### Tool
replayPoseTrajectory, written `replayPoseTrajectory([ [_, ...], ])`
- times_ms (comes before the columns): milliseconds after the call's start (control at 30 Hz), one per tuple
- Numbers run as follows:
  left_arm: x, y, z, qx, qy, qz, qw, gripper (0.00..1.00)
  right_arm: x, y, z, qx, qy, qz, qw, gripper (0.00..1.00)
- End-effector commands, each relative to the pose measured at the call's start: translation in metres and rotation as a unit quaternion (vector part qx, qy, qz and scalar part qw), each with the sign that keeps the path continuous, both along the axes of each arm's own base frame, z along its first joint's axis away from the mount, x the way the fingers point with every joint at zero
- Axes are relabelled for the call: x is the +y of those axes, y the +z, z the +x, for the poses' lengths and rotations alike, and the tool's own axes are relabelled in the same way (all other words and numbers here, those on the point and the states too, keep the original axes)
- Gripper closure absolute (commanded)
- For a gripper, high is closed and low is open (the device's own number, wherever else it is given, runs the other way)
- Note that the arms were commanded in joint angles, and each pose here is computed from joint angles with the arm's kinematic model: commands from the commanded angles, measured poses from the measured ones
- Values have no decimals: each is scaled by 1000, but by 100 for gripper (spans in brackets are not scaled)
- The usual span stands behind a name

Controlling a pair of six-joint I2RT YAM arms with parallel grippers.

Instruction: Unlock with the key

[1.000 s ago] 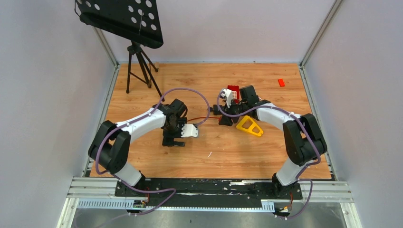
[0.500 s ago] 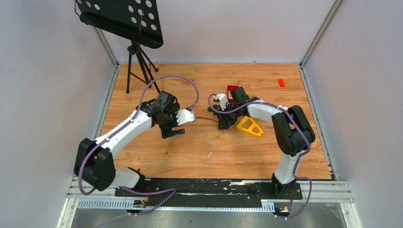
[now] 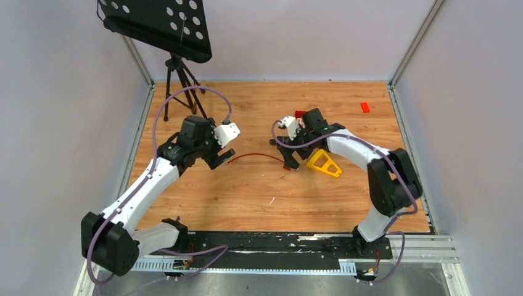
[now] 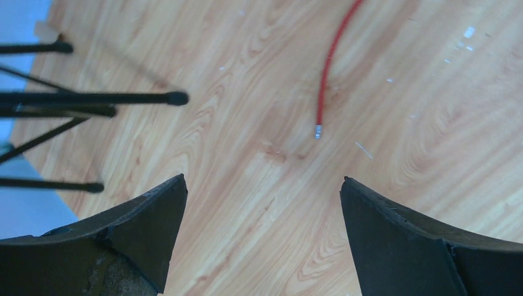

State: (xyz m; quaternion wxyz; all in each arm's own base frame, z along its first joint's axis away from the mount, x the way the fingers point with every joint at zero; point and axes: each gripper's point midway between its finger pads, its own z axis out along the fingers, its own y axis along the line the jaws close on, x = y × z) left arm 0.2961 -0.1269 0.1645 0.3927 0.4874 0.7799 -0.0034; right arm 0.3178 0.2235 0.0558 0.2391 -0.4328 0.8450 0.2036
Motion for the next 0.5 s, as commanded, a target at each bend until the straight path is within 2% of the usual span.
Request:
replayPoseTrajectory([
  [0, 21, 28, 24, -62, 94, -86, 990, 0, -25, 83, 21, -124, -35, 33, 991, 0],
  [100, 46, 38, 31, -90, 159, -142, 973, 0, -52, 124, 28, -196, -91, 40, 976, 0],
  [233, 69, 66, 31, -149, 199, -208, 946, 0, -95, 169, 27, -288, -187, 22, 939, 0],
  [467, 92, 90, 41, -209, 256, -257, 908, 0, -128, 207, -3, -387, -243, 77, 886, 0],
])
